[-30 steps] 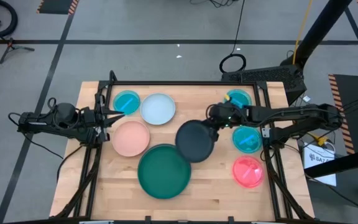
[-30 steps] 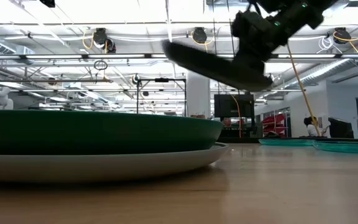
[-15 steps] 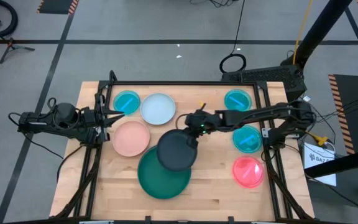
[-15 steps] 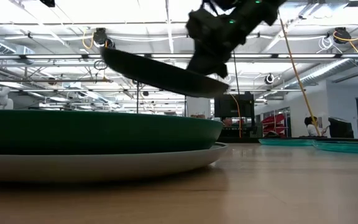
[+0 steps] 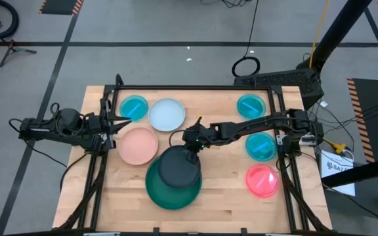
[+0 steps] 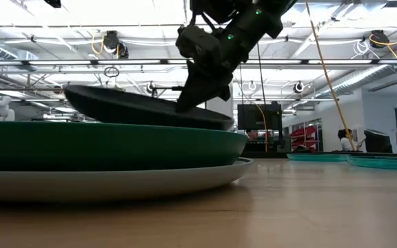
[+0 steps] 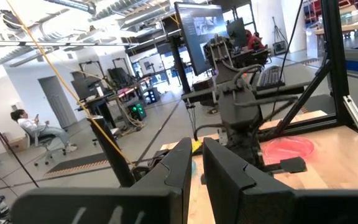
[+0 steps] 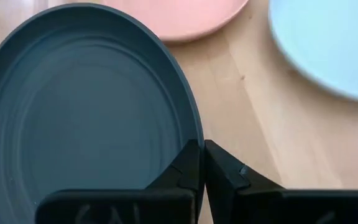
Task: Stack plastic plates
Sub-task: Stack the black plate on top of the green plate, then stack the light blue plate on top of the black plate
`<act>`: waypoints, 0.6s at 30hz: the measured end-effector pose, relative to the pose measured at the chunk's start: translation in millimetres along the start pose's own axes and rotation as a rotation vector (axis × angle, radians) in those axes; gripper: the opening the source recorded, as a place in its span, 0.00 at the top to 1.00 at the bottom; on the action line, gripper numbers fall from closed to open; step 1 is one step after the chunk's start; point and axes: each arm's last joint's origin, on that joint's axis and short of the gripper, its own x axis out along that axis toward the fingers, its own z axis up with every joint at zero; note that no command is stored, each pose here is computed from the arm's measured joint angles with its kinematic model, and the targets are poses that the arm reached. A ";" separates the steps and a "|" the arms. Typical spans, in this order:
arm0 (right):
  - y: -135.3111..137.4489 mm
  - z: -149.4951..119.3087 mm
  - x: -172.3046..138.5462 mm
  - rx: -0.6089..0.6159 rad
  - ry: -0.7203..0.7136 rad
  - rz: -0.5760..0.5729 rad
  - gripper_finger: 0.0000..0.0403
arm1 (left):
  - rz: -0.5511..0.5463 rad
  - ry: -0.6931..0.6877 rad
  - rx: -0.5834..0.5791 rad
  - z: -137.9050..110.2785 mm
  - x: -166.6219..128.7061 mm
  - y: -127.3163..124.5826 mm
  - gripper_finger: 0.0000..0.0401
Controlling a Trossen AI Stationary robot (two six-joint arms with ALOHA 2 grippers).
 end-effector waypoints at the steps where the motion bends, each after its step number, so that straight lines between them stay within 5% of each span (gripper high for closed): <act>1: 0.5 -0.7 1.1 0.000 0.003 0.000 0.98 | 0.000 0.000 0.000 0.0 0.0 0.0 0.88; 18: 4.7 -1.4 4.4 0.008 -0.009 0.006 0.74 | 0.000 0.000 -0.003 0.0 0.0 0.0 0.88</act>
